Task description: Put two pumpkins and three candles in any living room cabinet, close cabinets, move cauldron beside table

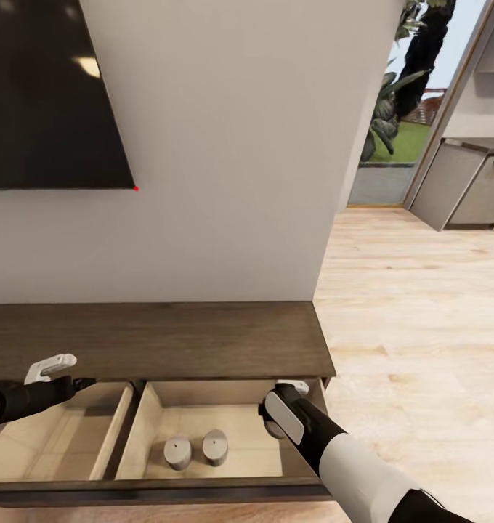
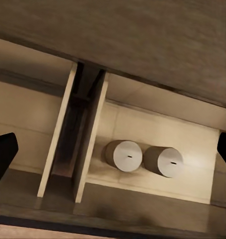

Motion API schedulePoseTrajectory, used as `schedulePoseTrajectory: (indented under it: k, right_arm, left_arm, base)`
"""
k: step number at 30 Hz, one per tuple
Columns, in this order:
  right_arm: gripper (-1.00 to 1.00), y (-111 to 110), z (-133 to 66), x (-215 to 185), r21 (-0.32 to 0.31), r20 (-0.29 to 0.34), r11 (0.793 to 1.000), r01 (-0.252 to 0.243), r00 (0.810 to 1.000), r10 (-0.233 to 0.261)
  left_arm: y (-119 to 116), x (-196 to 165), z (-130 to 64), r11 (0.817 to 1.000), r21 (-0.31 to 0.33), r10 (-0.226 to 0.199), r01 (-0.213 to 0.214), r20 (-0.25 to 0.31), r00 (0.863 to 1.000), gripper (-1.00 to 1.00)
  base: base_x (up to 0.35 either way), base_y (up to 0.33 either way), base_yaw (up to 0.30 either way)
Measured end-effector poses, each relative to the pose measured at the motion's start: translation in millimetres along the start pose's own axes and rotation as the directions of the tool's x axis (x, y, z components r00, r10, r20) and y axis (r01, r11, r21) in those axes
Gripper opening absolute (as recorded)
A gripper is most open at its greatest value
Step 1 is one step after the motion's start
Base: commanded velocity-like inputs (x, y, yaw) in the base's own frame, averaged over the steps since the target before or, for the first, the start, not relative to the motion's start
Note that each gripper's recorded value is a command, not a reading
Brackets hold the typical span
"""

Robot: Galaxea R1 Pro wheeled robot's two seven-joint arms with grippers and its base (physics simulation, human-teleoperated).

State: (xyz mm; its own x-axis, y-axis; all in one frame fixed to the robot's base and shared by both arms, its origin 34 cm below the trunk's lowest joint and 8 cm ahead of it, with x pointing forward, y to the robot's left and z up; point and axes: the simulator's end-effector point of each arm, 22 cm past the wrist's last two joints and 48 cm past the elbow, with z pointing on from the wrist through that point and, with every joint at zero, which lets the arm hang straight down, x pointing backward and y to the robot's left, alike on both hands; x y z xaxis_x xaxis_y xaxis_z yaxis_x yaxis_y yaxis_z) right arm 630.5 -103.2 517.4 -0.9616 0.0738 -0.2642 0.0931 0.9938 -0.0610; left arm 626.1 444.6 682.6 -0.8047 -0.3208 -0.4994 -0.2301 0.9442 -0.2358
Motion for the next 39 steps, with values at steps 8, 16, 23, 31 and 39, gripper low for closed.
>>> schedulePoseTrajectory:
  k: [8,16,23,31,39]
  right_arm:
    - [-1.00,1,14.4,6,-0.001,0.001,1.000,-0.001,1.000,0.001]
    - [-1.00,2,29.1,12,-0.001,0.000,1.000,-0.001,1.000,0.001]
    - [-1.00,3,42.0,18,-0.003,0.000,1.000,-0.001,1.000,0.001]
    - [-1.00,3,56.8,24,-0.003,0.001,1.000,-0.003,1.000,0.003]
    - [-1.00,4,71.9,31,-0.003,0.001,1.000,-0.003,1.000,0.003]
  left_arm:
    - [3,9,11.8,1.000,0.004,-0.002,0.002,0.000,1.000,1.00]
    - [7,19,23.6,1.000,0.003,-0.001,0.001,0.000,1.000,1.00]
    - [11,27,34.1,1.000,0.003,-0.001,0.001,0.000,1.000,1.00]
    - [15,37,46.0,1.000,0.004,-0.001,0.001,0.001,1.000,1.00]
    - [20,48,58.2,1.000,0.003,-0.001,0.001,0.001,1.000,1.00]
  base:
    - [0.000,0.000,0.000]
    - [0.000,0.000,0.000]
    - [0.000,0.000,0.000]
    - [0.000,0.000,0.000]
    - [0.000,0.000,0.000]
